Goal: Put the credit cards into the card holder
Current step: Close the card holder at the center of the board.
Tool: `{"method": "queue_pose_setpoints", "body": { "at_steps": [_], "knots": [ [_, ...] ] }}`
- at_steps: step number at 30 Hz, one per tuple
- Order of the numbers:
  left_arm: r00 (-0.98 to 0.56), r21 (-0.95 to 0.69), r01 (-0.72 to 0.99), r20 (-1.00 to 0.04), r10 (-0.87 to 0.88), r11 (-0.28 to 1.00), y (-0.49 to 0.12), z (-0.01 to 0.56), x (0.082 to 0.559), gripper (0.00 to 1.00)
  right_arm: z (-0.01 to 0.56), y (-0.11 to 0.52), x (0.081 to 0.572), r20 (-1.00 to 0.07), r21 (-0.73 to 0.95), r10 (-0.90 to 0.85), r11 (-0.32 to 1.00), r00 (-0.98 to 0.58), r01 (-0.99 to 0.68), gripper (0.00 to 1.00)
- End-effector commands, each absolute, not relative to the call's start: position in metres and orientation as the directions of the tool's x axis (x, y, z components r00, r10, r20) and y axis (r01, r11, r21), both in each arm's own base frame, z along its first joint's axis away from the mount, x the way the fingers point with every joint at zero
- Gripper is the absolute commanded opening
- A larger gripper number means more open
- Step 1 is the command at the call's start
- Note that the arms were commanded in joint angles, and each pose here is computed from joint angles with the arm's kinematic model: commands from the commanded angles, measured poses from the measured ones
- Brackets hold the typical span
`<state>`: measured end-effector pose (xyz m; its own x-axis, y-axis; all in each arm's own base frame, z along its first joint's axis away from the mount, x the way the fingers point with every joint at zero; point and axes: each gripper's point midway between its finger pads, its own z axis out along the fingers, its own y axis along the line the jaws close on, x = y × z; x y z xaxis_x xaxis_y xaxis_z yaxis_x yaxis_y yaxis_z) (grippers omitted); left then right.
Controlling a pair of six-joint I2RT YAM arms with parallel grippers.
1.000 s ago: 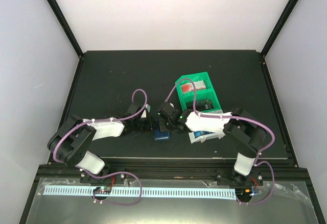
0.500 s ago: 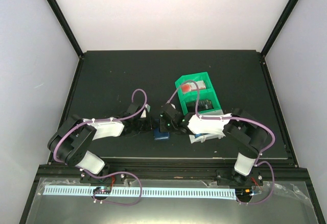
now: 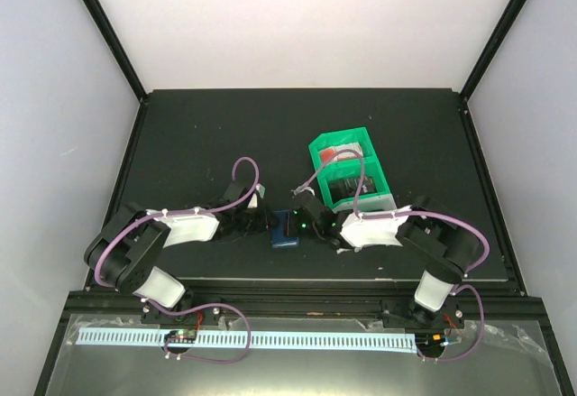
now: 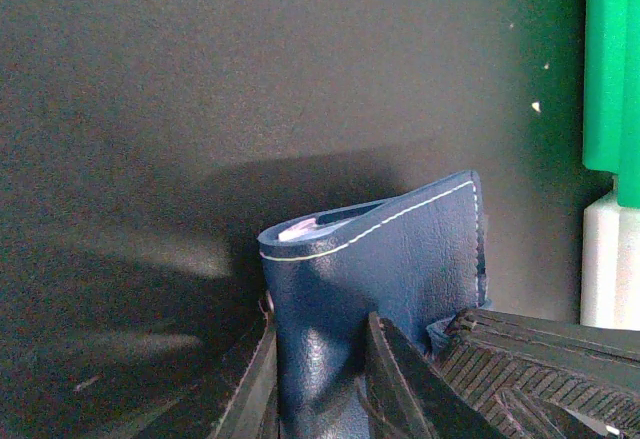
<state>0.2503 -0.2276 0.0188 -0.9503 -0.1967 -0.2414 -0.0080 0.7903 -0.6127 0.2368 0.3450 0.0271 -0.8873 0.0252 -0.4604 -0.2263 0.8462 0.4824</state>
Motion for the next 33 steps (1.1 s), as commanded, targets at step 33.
{"method": "queue_pose_setpoints", "body": {
  "at_steps": [33],
  "knots": [
    [-0.983, -0.484, -0.111, -0.077, -0.168, 0.868, -0.200, -0.031, 0.215, 0.24, -0.113, 0.231, 0.129, -0.220, 0.091, -0.264, 0.953, -0.939, -0.289, 0.01]
  ]
}}
